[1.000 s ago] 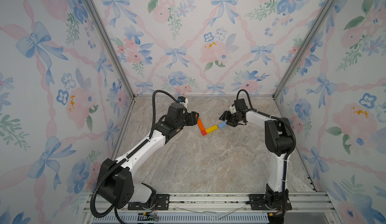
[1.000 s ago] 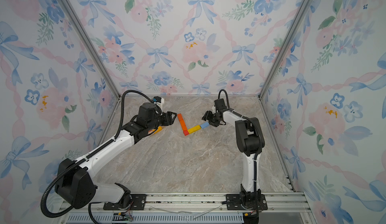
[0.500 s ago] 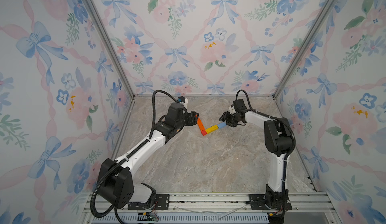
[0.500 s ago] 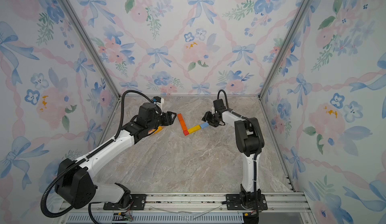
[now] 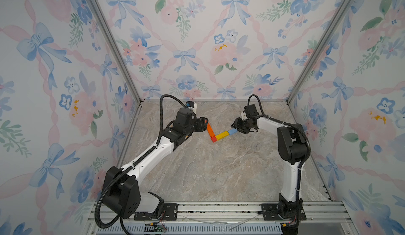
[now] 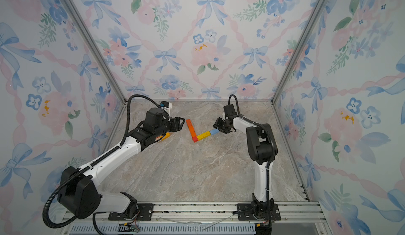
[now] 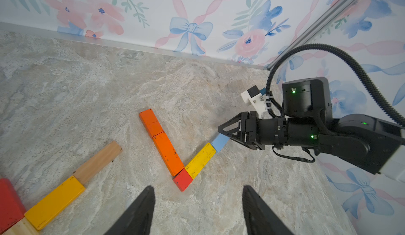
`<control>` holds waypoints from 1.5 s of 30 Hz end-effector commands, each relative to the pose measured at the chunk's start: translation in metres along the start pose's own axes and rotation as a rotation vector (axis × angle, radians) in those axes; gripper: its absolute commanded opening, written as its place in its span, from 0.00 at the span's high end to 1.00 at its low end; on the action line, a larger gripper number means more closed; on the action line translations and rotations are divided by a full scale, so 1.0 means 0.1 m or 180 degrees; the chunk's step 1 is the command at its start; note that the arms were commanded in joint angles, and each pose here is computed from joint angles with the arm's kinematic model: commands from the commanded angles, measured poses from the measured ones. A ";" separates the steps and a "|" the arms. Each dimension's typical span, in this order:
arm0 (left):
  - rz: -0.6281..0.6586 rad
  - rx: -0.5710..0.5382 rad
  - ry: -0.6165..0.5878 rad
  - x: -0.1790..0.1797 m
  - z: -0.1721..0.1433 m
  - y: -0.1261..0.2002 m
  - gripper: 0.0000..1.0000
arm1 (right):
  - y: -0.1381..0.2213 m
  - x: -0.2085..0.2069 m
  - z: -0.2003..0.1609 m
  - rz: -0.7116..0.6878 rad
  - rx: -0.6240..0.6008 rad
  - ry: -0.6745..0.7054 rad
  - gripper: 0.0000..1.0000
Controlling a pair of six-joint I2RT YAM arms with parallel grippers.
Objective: Assemble the letter v with building blocks
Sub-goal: Assemble the building block at the center of the board.
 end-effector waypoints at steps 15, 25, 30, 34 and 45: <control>0.0071 0.0045 0.0044 0.07 -0.07 0.00 0.34 | 0.02 -0.18 -0.16 -0.0235 0.0068 -0.0159 0.55; 0.0071 0.0048 0.0053 0.07 -0.08 0.01 0.34 | 0.02 -0.18 -0.18 -0.0225 0.0076 -0.0170 0.62; 0.0075 0.0057 0.0058 0.07 -0.10 0.01 0.34 | 0.02 -0.18 -0.19 -0.0234 0.0083 -0.0175 0.63; 0.0078 0.0054 0.0058 0.07 -0.10 0.01 0.34 | 0.02 -0.19 -0.19 -0.0239 0.0083 -0.0178 0.64; 0.0066 0.0056 0.0063 0.07 -0.10 0.01 0.34 | 0.04 -0.19 -0.19 -0.0252 0.0066 -0.0199 0.69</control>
Point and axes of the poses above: each gripper's point midway between its finger pads, its own y axis back along the fingers, its own x axis along the line the jaws close on, z = x × y, the point moved 1 cm from there along y, back along the fingers, and after that the axes turned 12 degrees about -y, right-handed, at the moved point
